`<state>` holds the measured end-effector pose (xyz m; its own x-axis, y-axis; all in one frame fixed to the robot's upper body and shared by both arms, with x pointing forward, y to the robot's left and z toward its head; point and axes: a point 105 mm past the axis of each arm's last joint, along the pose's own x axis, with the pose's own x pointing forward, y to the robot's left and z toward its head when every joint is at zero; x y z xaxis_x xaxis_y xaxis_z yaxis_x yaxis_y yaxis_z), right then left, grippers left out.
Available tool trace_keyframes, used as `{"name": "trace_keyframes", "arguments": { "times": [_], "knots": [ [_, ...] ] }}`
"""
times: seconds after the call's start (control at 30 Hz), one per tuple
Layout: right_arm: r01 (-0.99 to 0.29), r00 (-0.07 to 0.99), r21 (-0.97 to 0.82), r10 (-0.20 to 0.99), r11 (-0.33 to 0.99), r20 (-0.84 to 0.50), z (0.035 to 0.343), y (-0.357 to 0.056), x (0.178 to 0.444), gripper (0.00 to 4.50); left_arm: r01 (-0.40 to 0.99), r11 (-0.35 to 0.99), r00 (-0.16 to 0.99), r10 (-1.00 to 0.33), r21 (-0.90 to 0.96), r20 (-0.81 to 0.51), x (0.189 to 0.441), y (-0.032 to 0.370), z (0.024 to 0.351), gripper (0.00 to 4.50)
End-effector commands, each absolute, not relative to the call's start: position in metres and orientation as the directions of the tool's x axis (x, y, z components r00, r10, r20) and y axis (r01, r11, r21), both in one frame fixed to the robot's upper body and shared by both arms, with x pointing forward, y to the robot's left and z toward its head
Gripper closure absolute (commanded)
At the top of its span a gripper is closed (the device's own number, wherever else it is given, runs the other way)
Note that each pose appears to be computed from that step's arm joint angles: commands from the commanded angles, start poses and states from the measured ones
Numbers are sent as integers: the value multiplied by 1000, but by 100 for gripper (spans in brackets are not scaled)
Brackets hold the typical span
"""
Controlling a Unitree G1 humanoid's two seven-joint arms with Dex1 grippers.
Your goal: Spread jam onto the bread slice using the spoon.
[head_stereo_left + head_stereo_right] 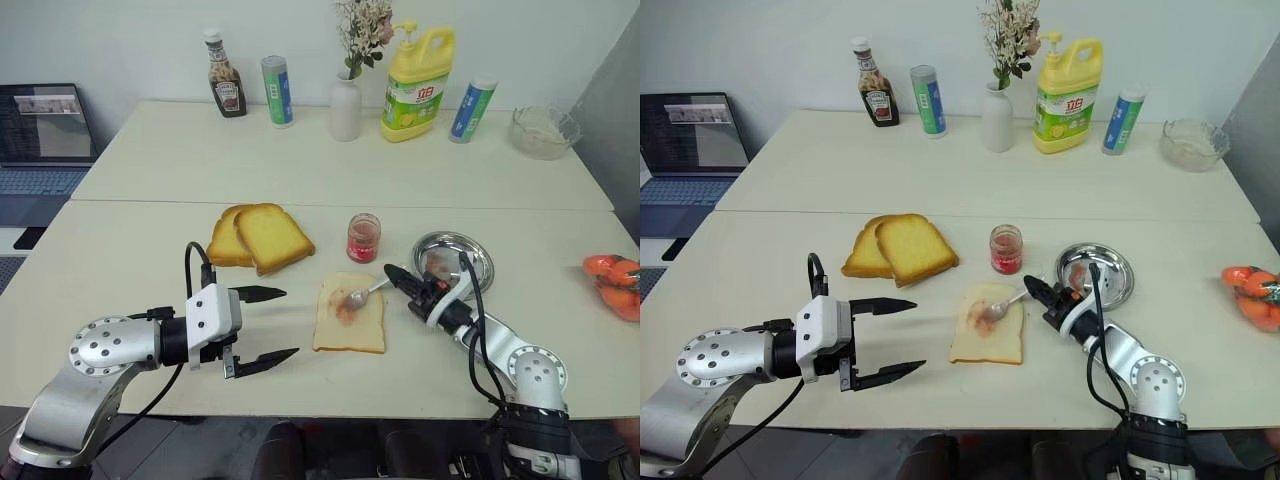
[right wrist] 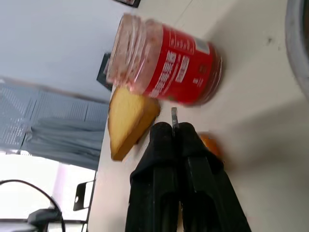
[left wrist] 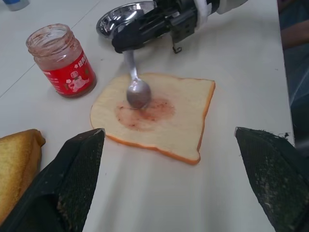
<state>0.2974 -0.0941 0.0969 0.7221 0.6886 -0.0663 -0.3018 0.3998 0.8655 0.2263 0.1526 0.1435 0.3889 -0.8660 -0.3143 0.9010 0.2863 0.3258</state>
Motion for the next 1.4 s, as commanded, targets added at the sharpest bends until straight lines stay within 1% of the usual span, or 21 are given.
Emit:
{"name": "trace_keyframes", "arguments": {
  "times": [0.03,0.1,0.2,0.37,0.57,0.63,0.77,0.87,0.97,1.07,1.1,1.23,1.33,1.4],
  "knots": [
    [-396,639,845,769,359,-27,108,-82,282,445,887,283,401,-864,365,-306,227,153,150,0],
    [-406,638,836,769,369,-29,108,-83,282,445,884,289,409,-858,366,-311,228,155,150,0],
    [-398,676,829,737,392,-24,110,-83,292,445,885,285,408,-856,367,-319,227,156,148,0],
    [-324,769,837,638,442,-39,110,-82,315,445,886,280,406,-855,370,-324,226,157,147,0],
    [-251,813,851,578,461,-74,104,-78,329,445,888,272,400,-855,370,-331,226,158,143,0],
    [-263,793,854,604,449,-73,104,-74,325,445,889,267,396,-856,371,-332,225,157,142,0],
    [-349,690,857,723,380,-40,109,-65,302,445,892,261,388,-860,369,-331,224,156,141,0],
    [-383,645,852,763,356,-29,112,-68,292,445,893,260,387,-861,368,-331,224,156,141,0],
    [-385,636,844,770,373,-50,108,-75,288,445,893,258,385,-862,368,-329,224,155,142,0],
    [-379,655,812,748,444,-103,101,-90,288,445,894,255,380,-867,368,-323,225,153,144,0],
    [-383,663,808,742,448,-97,103,-94,289,445,895,254,379,-868,368,-321,225,153,144,0],
    [-429,687,799,726,421,-14,127,-102,292,445,902,251,363,-881,351,-303,225,149,150,0],
    [-476,705,788,705,391,76,154,-108,293,445,913,239,334,-903,329,-272,224,143,161,0],
    [-485,716,782,692,391,97,162,-112,293,445,916,237,327,-909,325,-259,226,139,165,0]
  ]
}}
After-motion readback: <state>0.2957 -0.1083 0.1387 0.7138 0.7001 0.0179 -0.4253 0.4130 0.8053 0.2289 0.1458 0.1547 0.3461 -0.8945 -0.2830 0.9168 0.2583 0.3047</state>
